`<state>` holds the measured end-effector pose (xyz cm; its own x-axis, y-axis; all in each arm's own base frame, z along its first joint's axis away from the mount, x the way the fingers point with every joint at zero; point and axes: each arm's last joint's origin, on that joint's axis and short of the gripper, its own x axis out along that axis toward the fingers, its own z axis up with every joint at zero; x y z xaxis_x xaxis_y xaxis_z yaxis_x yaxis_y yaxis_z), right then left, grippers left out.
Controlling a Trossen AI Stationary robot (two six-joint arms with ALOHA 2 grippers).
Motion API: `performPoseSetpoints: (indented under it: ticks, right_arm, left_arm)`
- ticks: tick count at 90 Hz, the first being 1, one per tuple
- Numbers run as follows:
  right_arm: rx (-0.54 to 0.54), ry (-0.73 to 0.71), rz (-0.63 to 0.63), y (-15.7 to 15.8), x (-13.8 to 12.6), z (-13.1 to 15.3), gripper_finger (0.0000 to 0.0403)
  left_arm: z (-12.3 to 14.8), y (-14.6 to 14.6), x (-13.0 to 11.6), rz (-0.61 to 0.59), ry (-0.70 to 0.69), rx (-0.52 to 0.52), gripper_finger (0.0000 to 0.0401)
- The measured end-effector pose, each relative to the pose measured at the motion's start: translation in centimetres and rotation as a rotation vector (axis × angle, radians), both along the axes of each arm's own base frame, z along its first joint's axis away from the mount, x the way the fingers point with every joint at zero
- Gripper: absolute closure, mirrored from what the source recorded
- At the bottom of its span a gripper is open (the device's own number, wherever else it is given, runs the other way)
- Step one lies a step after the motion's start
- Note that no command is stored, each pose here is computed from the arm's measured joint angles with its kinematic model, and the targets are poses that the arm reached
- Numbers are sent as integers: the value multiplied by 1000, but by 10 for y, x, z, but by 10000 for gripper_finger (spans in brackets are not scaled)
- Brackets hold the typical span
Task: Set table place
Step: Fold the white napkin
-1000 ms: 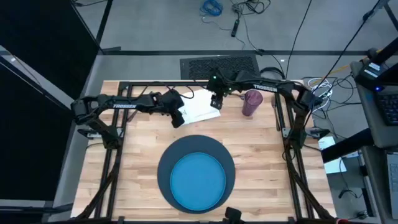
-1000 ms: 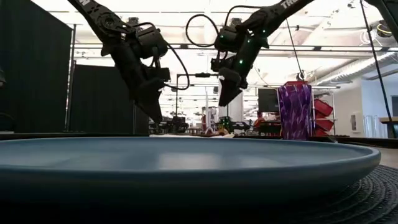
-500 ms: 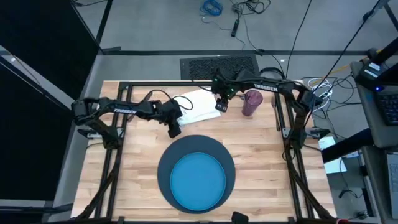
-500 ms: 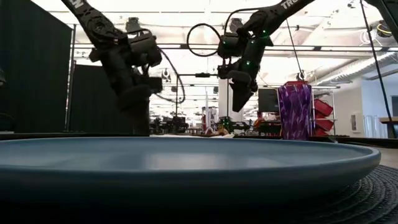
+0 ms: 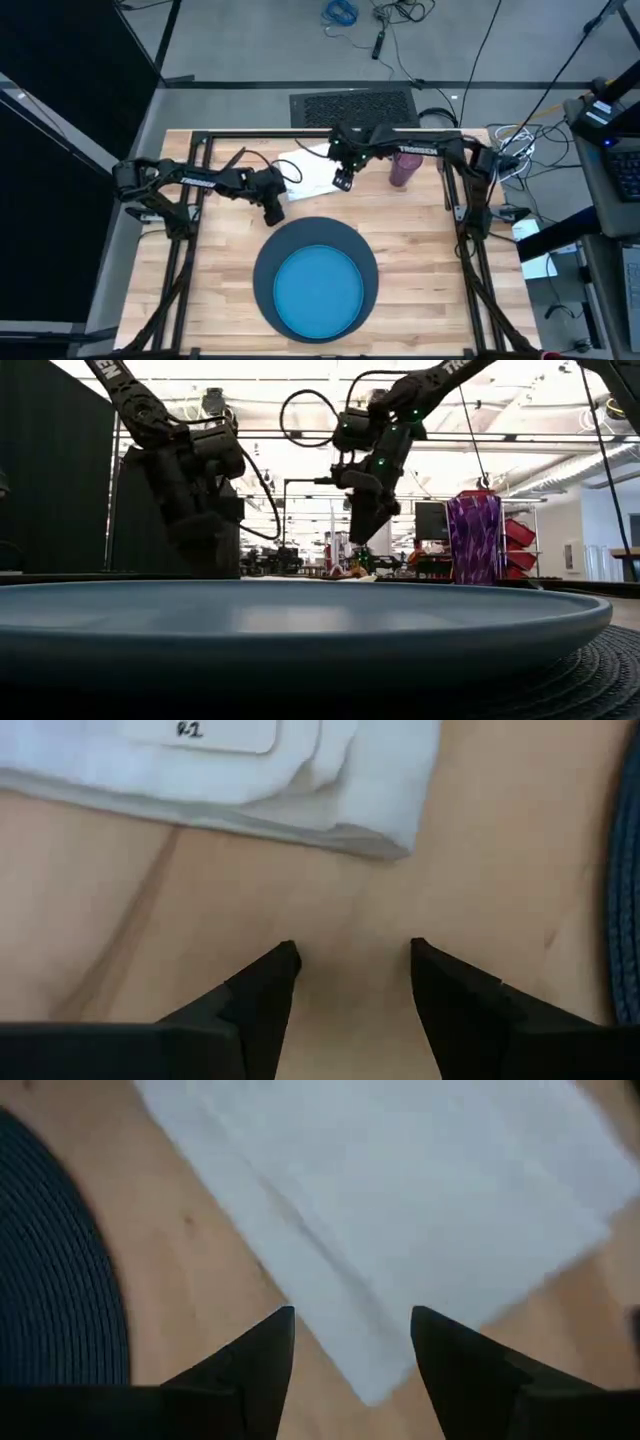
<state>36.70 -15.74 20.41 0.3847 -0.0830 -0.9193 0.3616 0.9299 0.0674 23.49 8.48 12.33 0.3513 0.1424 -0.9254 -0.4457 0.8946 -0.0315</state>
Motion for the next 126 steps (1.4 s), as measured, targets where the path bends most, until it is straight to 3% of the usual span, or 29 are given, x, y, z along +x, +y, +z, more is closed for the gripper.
performPoseSetpoints:
  ticks: [18, 36, 63, 87, 96, 116, 126]
  right_arm:
    - [30, 66, 16, 7, 11, -30, 215]
    - [43, 126, 33, 2, 14, -59, 215]
    - [130, 125, 51, -3, 21, -87, 242]
    - [279, 82, 142, 53, 34, -73, 276]
    - [281, 82, 207, 82, 39, -67, 278]
    - [231, 32, 340, 136, 45, -48, 278]
    - [69, -25, 372, 145, 47, -29, 278]
  left_arm:
    - [-1, -4, -3, 23, 38, -5, 218]
    - [19, -18, -16, -11, 35, -9, 218]
    - [85, -34, -44, 106, -223, 122, 218]
    - [123, -56, -57, 102, -510, 169, 218]
    - [133, -65, -57, 72, -604, 158, 218]
    - [142, -84, -54, -12, -700, 158, 218]
    - [145, -90, -52, -39, -731, 199, 218]
